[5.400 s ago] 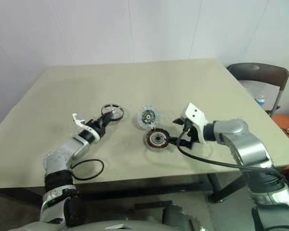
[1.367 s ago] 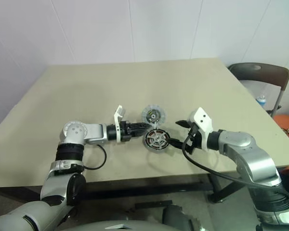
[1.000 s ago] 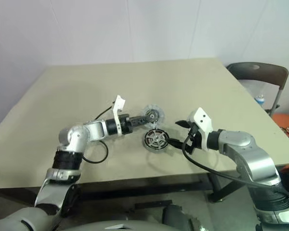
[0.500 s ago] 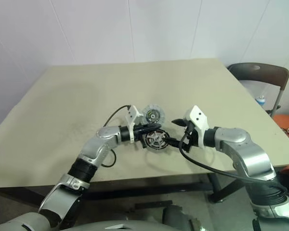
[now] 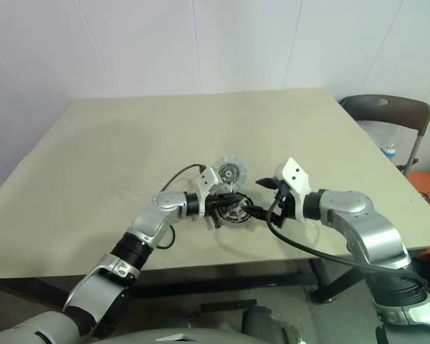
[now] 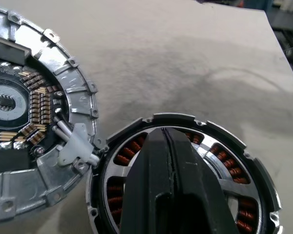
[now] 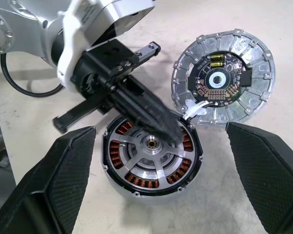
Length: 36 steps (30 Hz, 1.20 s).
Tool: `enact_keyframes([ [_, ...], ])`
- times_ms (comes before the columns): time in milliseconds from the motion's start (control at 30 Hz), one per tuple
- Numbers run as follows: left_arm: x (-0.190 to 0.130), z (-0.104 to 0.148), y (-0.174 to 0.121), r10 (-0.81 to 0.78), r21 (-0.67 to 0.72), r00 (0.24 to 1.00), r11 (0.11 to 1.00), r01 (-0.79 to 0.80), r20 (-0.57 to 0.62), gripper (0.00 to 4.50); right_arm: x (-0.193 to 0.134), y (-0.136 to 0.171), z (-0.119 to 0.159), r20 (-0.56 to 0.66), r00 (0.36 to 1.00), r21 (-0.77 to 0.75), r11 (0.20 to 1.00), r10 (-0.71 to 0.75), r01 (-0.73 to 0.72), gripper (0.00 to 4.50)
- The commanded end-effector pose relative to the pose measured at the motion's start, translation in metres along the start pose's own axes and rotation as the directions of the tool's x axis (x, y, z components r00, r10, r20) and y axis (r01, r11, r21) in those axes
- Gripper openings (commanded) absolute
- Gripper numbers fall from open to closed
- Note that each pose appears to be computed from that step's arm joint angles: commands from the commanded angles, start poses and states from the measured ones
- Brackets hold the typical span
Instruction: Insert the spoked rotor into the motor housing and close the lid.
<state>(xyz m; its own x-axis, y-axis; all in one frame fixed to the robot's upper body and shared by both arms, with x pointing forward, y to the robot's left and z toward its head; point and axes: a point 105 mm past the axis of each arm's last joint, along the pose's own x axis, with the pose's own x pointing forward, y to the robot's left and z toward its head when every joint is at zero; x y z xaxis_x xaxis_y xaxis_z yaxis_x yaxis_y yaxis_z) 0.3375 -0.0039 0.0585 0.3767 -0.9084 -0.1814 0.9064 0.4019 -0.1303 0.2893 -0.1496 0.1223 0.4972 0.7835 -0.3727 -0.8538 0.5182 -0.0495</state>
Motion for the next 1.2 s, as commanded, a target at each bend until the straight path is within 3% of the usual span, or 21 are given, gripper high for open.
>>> enact_keyframes([
  [33,-0.012,0.04,0.005,-0.016,0.015,0.988,1.0,0.013,0.156,0.04,-0.003,0.0,0.016,0.062,0.998,-0.027,1.0,0.006,-0.004,4.5],
  [233,-0.052,0.064,0.012,0.003,0.066,0.973,0.998,-0.019,0.23,0.04,0.011,0.014,0.018,0.02,0.997,-0.073,0.994,0.077,-0.075,4.5],
  [567,-0.119,0.043,0.006,-0.025,0.178,0.996,0.984,0.01,0.081,0.04,0.026,0.019,0.002,-0.227,0.961,-0.244,0.946,0.159,-0.214,4.5],
  [900,-0.131,0.031,0.01,0.034,0.201,0.998,0.979,-0.044,0.053,0.04,0.024,0.025,-0.005,-0.454,0.872,-0.448,0.8,0.182,-0.399,4.5],
  [1200,-0.127,0.027,0.012,0.072,0.187,0.994,0.979,-0.085,0.077,0.04,0.031,0.01,-0.013,-0.504,0.858,-0.545,0.732,0.104,-0.409,4.5],
])
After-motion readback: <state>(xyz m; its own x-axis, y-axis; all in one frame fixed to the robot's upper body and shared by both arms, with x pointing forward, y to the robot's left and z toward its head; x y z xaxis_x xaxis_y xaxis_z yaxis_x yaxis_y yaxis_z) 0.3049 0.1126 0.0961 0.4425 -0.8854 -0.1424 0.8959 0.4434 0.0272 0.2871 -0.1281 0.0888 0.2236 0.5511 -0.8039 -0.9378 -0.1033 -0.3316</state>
